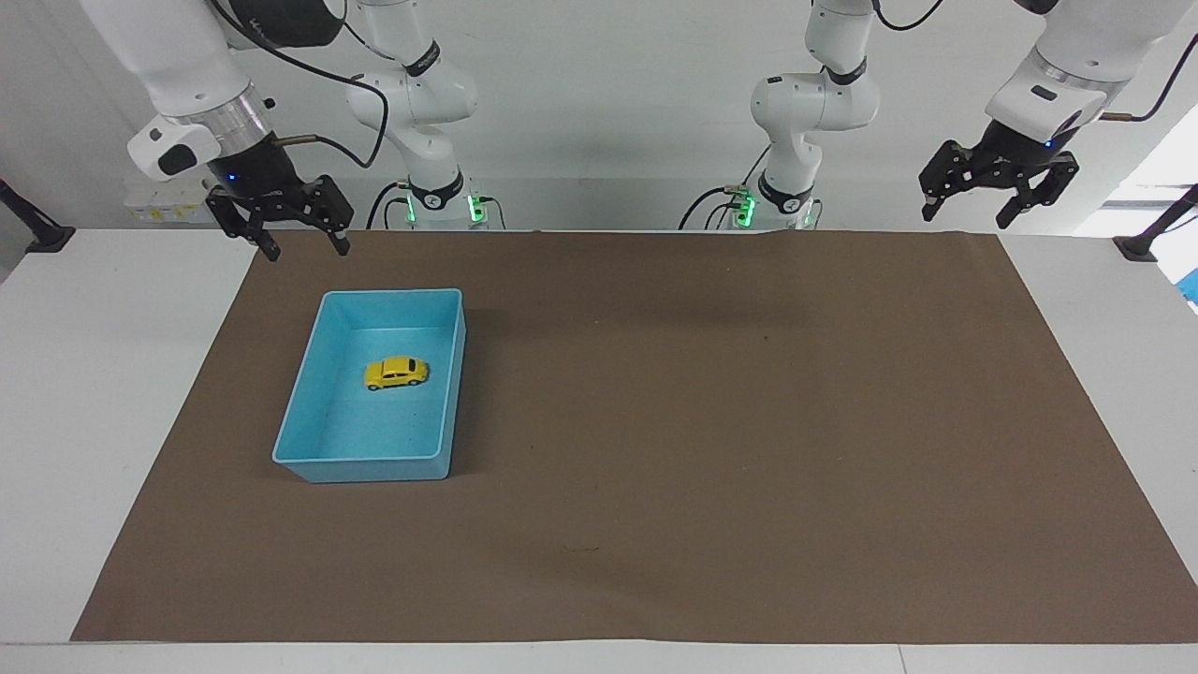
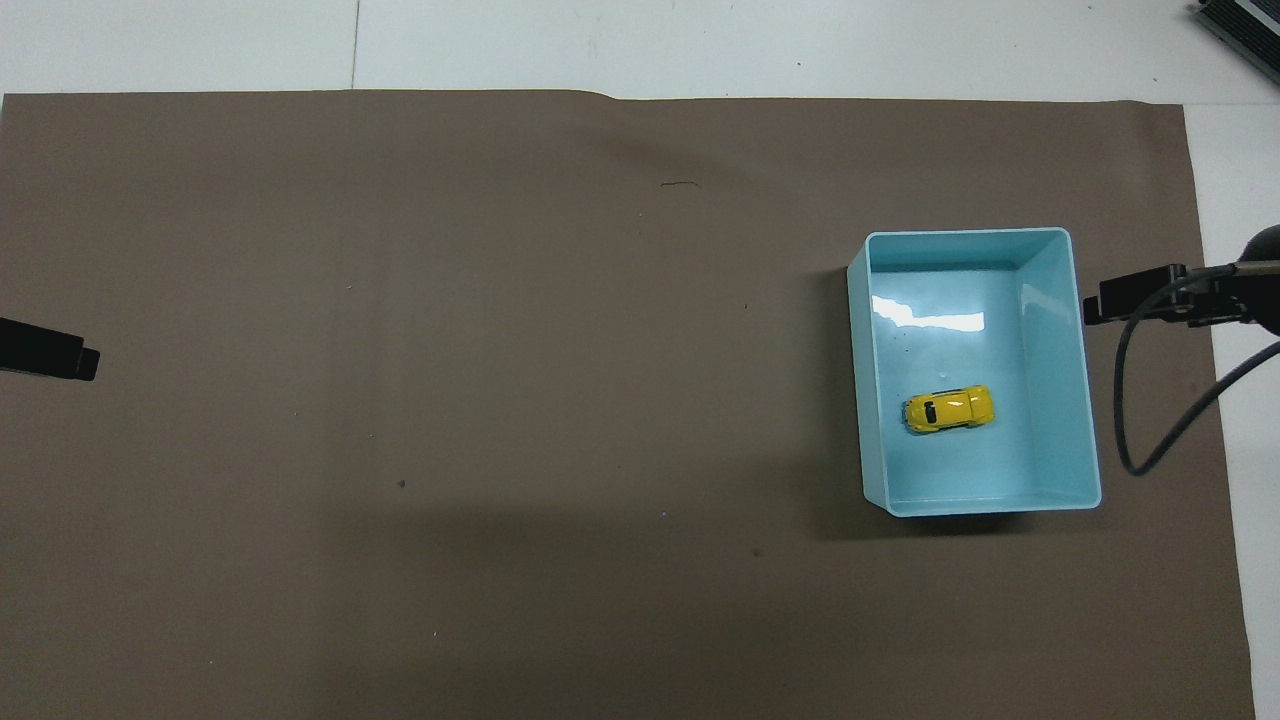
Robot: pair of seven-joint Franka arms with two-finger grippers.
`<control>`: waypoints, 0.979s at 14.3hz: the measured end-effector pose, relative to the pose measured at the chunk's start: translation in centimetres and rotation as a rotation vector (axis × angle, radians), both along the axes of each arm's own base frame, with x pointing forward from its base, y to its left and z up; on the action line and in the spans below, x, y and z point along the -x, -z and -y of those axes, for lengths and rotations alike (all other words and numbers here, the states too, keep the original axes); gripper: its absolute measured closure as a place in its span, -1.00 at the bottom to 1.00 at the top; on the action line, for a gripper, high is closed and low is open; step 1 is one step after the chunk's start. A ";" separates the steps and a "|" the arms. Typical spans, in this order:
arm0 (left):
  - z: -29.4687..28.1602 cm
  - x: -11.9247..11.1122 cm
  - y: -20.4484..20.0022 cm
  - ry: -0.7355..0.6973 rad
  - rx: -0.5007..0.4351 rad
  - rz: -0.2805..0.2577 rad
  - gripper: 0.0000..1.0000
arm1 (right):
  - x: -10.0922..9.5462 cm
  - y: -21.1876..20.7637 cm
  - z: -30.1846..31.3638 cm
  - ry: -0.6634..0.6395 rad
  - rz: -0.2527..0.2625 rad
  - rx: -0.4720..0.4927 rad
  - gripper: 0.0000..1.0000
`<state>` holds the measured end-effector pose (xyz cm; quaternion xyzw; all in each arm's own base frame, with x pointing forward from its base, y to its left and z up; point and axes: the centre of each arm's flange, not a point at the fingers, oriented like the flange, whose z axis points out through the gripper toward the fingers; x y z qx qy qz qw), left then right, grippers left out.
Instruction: Wind up and store yellow beetle car
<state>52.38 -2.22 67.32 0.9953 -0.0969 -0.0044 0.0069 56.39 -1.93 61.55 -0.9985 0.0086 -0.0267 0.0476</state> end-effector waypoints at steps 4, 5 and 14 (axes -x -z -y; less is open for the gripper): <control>0.0 0.0 0.0 0.000 0.000 0.000 -1.00 | 0.3 -0.2 -1.1 -0.034 -0.035 0.054 -1.00; 0.0 0.0 0.0 0.000 0.000 0.000 -1.00 | 0.4 -0.1 -1.1 -0.035 -0.040 0.059 -1.00; 0.0 0.3 0.3 -0.001 -0.001 -0.030 -1.00 | 0.4 -0.1 -0.5 -0.026 -0.043 0.066 -1.00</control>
